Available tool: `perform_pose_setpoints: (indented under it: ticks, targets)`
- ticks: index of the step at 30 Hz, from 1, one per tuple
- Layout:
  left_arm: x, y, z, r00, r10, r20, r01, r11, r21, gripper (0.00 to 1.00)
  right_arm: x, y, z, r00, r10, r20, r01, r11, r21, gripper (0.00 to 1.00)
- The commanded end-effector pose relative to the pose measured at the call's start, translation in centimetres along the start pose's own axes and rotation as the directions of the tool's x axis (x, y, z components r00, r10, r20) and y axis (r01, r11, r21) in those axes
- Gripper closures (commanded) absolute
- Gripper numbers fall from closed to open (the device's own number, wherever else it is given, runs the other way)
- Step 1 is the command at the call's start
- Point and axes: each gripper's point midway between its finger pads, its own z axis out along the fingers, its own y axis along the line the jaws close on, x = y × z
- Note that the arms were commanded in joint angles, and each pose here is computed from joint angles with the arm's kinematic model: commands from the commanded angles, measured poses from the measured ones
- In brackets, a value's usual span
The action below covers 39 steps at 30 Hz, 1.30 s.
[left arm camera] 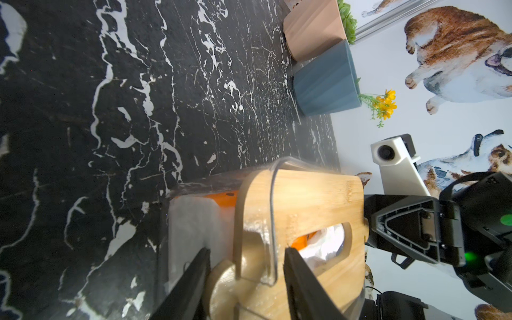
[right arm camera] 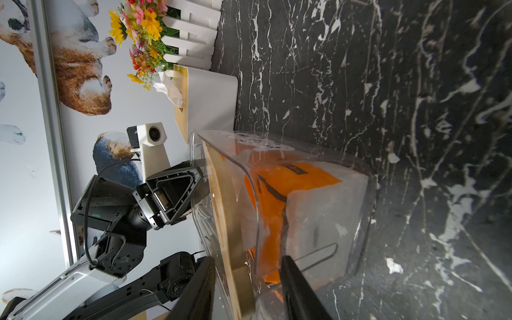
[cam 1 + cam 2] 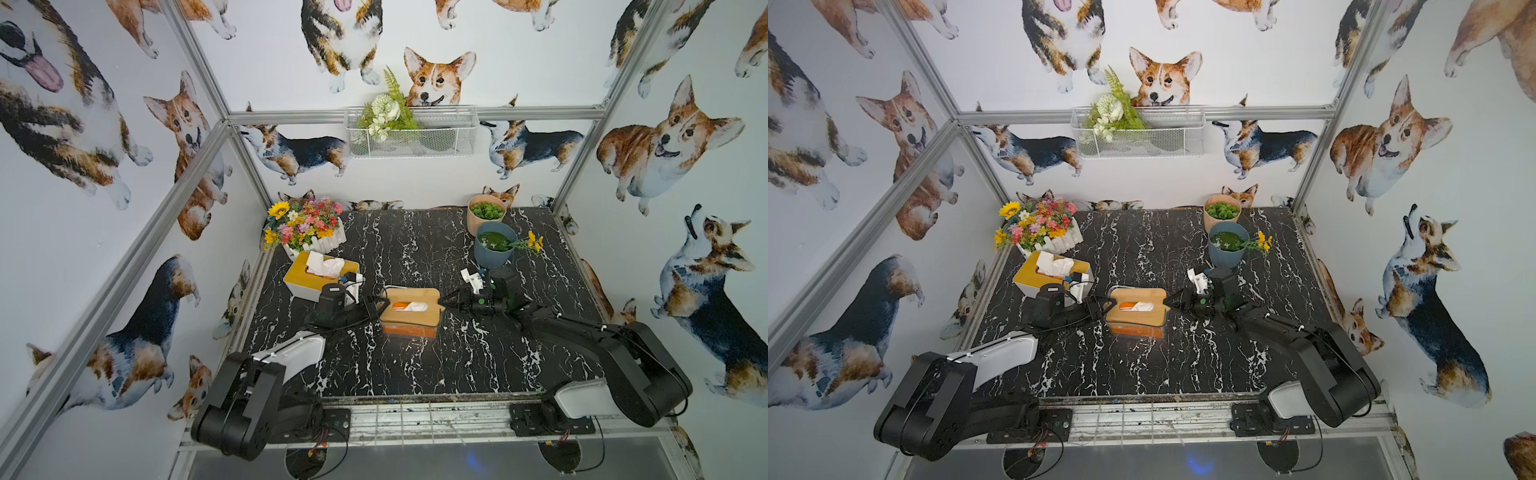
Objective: Put the tissue paper into the tissue box
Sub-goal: Close the box lid on the tissue box.
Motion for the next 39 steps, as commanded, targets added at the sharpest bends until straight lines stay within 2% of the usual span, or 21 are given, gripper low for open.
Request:
perform_pose_setpoints:
  ticks: [1, 10, 19, 23, 26, 33, 39]
  targets:
    - [-0.1, -0.5, 0.0, 1.0, 0.024, -0.001, -0.024, 0.999, 0.021, 0.53, -0.3, 0.8, 0.4, 1.0, -0.023, 0.0, 0.023, 0.999, -0.032, 0.58]
    - [-0.1, -0.5, 0.1, 1.0, 0.019, -0.002, -0.019, 0.999, 0.026, 0.53, -0.1, 0.0, 1.6, 1.0, -0.014, -0.019, 0.014, 1.0, -0.021, 0.6]
    - [0.0, -0.5, 0.1, 1.0, 0.011, 0.0, -0.011, 0.999, 0.033, 0.53, 0.4, -1.6, 1.8, 1.0, -0.001, -0.013, 0.002, 1.0, 0.006, 0.72]
    - [0.1, -0.4, 0.2, 1.0, 0.009, 0.0, -0.009, 0.999, 0.031, 0.53, 0.8, -2.0, 1.7, 1.0, 0.01, -0.014, -0.01, 1.0, -0.001, 0.74]
    - [0.2, -0.4, 0.2, 1.0, 0.01, -0.003, -0.01, 0.999, 0.033, 0.53, 0.8, -1.5, 1.7, 1.0, 0.011, -0.022, -0.011, 1.0, -0.02, 0.73]
    - [0.2, -0.3, 0.1, 1.0, 0.015, -0.003, -0.015, 1.0, 0.027, 0.53, 0.3, 0.6, 0.8, 0.999, -0.036, -0.018, 0.036, 0.999, -0.017, 0.61]
    - [0.3, -0.2, 0.1, 1.0, 0.018, -0.003, -0.018, 1.0, 0.023, 0.53, -0.2, 0.3, 0.1, 0.998, -0.06, -0.007, 0.06, 0.998, 0.026, 0.6]
